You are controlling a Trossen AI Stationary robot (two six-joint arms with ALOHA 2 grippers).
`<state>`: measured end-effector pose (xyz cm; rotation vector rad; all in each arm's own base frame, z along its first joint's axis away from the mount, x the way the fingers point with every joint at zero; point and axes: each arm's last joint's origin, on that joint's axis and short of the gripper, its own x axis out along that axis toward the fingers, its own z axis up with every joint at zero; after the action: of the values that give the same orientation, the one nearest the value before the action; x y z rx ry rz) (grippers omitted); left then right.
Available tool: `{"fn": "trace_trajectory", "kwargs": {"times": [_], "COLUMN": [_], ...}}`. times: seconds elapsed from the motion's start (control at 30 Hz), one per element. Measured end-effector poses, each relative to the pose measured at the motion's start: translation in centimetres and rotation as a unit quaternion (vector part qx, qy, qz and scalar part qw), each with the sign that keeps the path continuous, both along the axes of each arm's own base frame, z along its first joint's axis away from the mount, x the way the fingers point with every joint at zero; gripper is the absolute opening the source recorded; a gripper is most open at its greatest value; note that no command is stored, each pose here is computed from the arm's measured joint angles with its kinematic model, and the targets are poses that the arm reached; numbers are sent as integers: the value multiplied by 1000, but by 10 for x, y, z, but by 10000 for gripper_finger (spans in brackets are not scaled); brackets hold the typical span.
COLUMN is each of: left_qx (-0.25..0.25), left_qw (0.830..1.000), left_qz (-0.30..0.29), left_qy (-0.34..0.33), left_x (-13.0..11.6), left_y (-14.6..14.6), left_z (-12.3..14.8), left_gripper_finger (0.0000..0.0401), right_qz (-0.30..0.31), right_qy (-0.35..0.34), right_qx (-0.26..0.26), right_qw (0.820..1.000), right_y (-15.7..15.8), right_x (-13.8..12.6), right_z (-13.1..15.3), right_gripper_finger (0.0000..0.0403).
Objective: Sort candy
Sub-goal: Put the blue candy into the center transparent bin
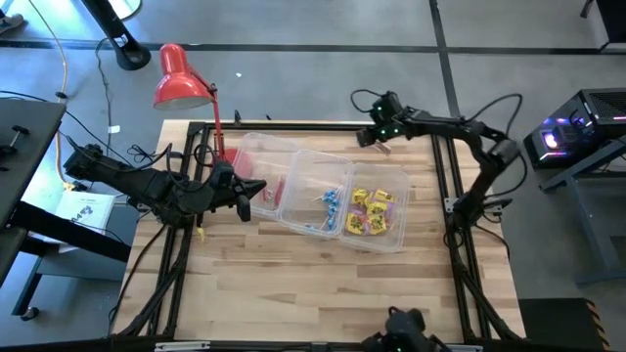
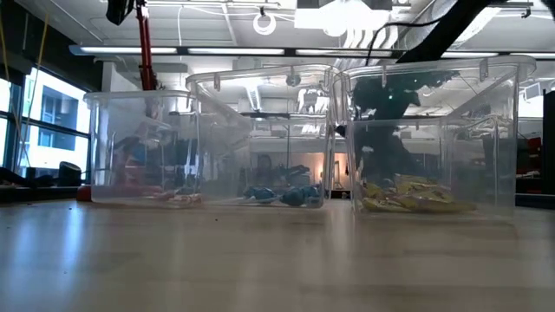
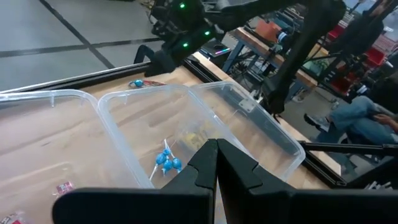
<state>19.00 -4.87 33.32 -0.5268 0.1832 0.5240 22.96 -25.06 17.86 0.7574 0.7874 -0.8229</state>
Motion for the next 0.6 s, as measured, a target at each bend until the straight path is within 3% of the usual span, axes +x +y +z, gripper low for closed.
{"fn": "trace_trajectory", "kwargs": {"times": [0.2,0.6], "left_qx": [-3,5], "left_qw": [1000,1000], "left_qz": [1,17], "left_qy": [-1,-3], "left_x": [0,0], "left_y": [0,1], "left_z": [0,0], "left_gripper_finger": [0,0], "right_qz": [11,29], "right_qy": [27,52], "right_qx": [-13,-8], "right_qw": [1000,998], "right_y": [-11,-16], "right_x": [12,25], "right_z": [-15,-51], "right_gripper_finger": [214,201]}}
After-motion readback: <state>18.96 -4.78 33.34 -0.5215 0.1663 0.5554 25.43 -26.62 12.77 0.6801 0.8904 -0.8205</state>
